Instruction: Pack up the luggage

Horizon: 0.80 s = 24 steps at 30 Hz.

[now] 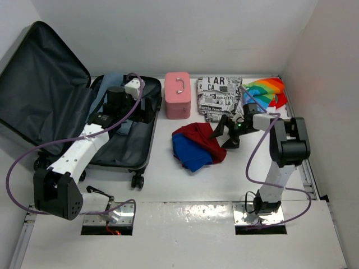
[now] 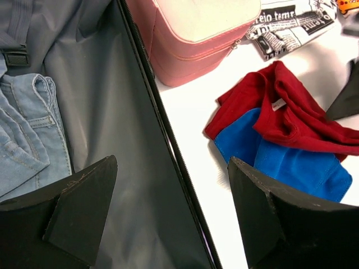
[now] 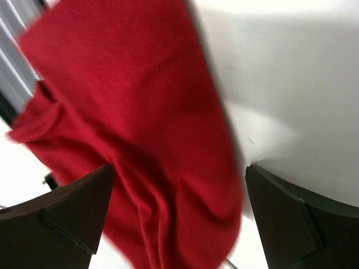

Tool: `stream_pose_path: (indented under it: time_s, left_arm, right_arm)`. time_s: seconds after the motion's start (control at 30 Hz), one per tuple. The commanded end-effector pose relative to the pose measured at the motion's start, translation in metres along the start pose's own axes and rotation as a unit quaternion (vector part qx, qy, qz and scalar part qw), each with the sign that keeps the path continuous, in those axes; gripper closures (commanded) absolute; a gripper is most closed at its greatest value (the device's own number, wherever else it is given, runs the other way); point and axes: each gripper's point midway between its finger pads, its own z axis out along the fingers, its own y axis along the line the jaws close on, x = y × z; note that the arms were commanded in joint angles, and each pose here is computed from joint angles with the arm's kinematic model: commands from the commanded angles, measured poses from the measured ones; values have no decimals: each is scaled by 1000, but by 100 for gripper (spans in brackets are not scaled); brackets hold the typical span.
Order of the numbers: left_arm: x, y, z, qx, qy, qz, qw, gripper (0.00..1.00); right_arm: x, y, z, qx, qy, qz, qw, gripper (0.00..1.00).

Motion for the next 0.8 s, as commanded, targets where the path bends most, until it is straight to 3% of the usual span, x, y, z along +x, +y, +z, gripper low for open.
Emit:
stream_pose_path:
  time_s: [0.0, 0.13, 0.27, 0.5, 0.77]
  left_arm:
    - [-23, -5, -8, 0, -38, 17, 999, 15]
    - [-23, -3, -8, -4, -38, 16, 999, 15]
    - [-7, -27, -2, 51, -11, 12, 999, 15]
    - [86, -90, 12, 146, 115, -4, 983, 29]
    - [135, -101, 37, 117, 184, 32, 976, 36]
  right_arm:
    - [7, 19, 20, -20, 33, -33, 999, 0]
    - [11, 13, 45, 11, 42, -27, 999, 0]
    - [19, 35, 56, -36, 56, -51, 997, 0]
    - [32, 42, 57, -60, 68, -73, 993, 0]
    - [41, 47, 62, -66, 84, -74, 992, 0]
